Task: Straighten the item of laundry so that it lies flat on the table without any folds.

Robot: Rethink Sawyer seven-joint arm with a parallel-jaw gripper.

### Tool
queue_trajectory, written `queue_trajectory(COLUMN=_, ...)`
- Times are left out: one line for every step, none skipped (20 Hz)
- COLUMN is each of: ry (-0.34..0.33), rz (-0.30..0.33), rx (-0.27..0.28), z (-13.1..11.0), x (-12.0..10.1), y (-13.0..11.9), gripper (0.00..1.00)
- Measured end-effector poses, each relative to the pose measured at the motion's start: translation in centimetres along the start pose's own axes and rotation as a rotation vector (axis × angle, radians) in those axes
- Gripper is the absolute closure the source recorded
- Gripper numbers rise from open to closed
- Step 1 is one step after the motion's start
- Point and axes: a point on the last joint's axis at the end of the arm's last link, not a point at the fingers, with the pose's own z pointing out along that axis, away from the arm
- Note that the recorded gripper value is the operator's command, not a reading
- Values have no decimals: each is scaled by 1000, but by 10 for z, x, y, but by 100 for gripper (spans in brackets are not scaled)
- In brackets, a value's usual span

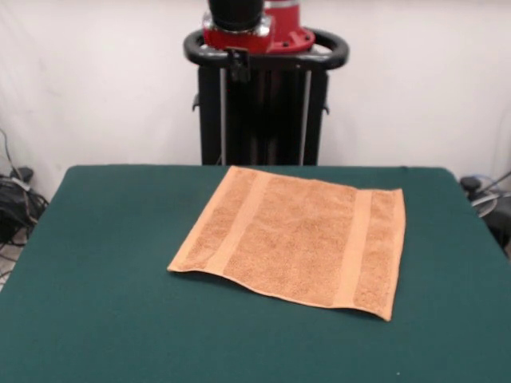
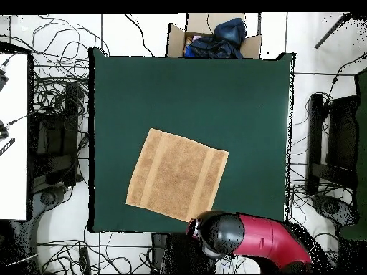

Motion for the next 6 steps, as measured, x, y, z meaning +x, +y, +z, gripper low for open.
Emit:
queue_trajectory(ry=-2, rz=-3, rx=3, z=0, x=-1, y=-1, gripper=100)
queue_trajectory(ry=-6, rz=-11, rx=8, z=0, x=-3, y=-3, gripper=100)
queue_trajectory(ry=-11, rz=-18, rx=11, z=0, x=-6, y=-4, gripper=100)
queue_trajectory(ry=-14, rz=-20, rx=12, z=0, x=-8, y=-5, gripper=100)
queue_trajectory(ry=-19, rz=-22, rx=12, z=0, x=-12, y=-6, gripper=100)
queue_trajectory(ry=-23, rz=-22, rx=13, z=-1, x=-15, y=-8, gripper=100)
